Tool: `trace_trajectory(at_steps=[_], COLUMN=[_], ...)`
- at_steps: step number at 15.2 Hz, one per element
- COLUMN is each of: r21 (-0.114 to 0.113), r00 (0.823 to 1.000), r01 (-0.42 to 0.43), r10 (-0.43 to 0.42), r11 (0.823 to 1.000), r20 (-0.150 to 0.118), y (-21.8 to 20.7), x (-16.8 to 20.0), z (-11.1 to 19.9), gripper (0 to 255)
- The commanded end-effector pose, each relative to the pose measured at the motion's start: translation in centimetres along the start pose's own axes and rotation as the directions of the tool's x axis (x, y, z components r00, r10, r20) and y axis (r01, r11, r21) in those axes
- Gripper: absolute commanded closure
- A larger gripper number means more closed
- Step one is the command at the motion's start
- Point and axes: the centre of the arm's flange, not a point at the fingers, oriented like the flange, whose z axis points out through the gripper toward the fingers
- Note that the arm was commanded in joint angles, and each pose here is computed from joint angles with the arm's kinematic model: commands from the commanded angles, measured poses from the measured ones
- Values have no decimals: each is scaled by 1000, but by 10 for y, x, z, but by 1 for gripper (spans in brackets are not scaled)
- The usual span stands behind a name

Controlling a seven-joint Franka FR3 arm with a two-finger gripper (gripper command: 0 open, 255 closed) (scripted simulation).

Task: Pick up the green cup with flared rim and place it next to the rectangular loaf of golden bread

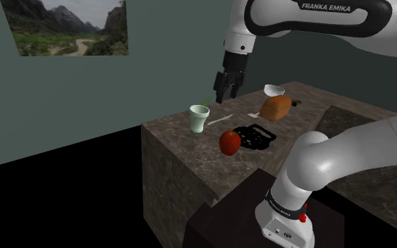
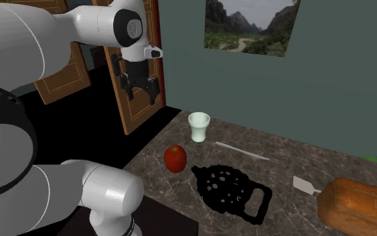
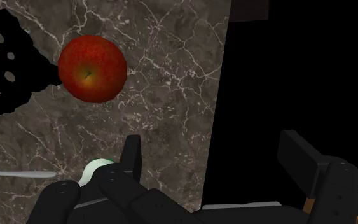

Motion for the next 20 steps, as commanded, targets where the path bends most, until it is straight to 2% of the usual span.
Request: trace_trajectory(at_steps=[1, 20], r21=[0, -140], r00=[1000, 1000], r01=[0, -12], r10=[0, 9], r11=[1000, 990], r20=[0, -27], y=[0, 65], x=[0, 188], z=[0, 138], gripper=[0, 0])
